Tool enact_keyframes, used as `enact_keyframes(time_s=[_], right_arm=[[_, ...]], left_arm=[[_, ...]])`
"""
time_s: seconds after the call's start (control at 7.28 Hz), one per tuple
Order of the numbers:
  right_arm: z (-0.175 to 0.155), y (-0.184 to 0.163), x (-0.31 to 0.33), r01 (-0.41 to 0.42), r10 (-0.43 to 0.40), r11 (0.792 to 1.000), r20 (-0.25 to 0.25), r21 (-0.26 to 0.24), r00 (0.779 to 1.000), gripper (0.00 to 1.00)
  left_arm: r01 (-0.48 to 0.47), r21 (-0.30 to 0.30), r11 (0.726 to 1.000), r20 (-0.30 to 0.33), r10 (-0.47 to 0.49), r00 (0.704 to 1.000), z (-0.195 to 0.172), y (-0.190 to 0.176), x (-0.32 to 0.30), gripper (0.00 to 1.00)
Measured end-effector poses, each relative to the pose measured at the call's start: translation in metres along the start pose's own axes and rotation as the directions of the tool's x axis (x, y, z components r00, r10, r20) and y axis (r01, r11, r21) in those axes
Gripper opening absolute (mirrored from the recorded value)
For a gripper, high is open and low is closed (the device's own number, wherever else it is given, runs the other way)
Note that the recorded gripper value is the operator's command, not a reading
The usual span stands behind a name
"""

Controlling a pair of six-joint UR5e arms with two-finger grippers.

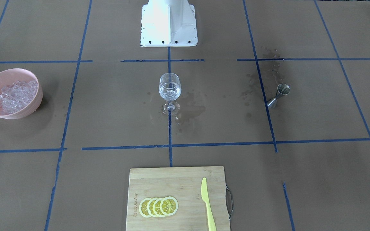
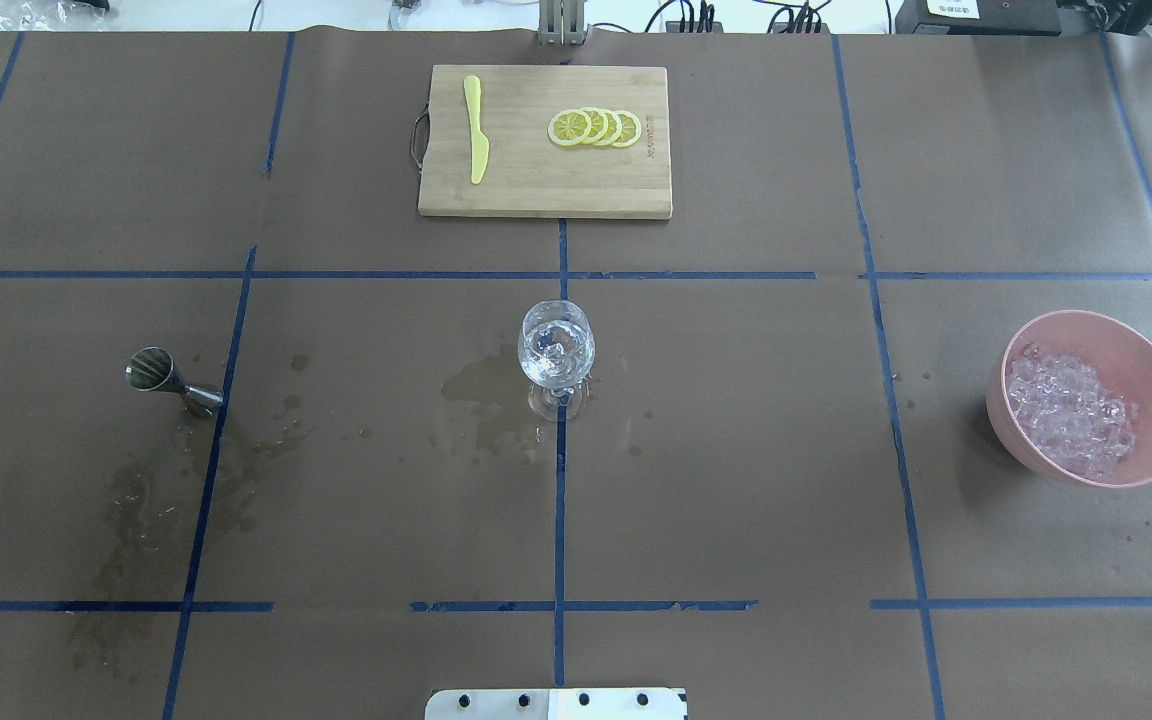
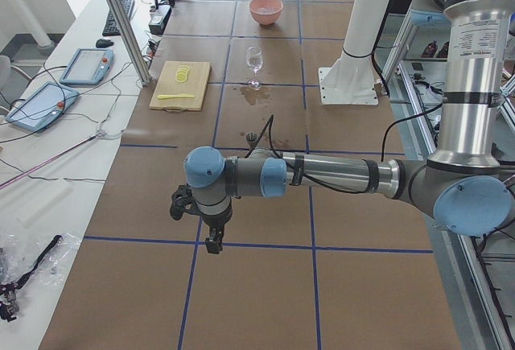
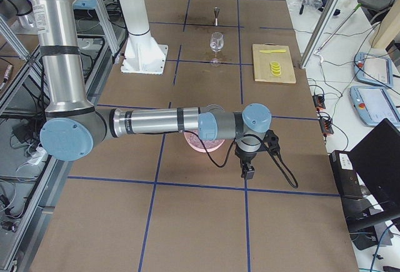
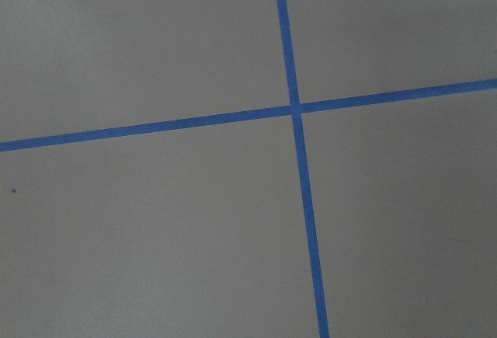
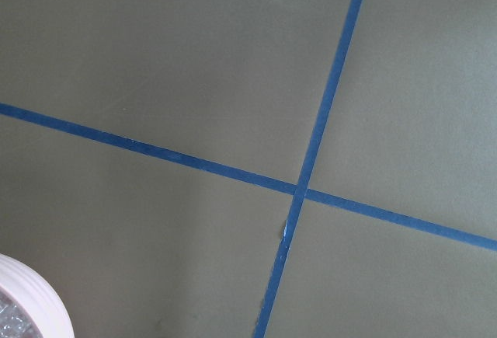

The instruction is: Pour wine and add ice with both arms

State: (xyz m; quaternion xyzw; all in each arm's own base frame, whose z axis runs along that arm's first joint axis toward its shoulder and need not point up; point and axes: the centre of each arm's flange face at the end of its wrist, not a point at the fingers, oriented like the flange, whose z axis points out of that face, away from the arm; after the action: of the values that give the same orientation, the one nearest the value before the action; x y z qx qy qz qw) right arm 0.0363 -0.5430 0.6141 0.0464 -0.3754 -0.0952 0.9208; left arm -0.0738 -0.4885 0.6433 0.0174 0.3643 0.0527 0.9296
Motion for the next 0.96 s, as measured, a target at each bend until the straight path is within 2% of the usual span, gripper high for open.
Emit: enact_keyframes(time_s=[0.41, 0.96], right_arm=[[-0.011, 0.008, 0.020, -0.058, 0.057, 0.998, 0.049, 0.025, 0.997, 1.00], [-0.012, 0.012, 0.029, -0.127, 0.125, 0.992, 0.060, 0.024, 0.990, 1.00]], left_arm=[[0.043, 0.005, 0.999, -0.038, -0.043, 0.998, 0.007, 0.002, -0.002, 1.00], [0.046, 0.041, 0.998, -0.053, -0.044, 0.998, -0.007, -0.007, 0.012, 1.00]])
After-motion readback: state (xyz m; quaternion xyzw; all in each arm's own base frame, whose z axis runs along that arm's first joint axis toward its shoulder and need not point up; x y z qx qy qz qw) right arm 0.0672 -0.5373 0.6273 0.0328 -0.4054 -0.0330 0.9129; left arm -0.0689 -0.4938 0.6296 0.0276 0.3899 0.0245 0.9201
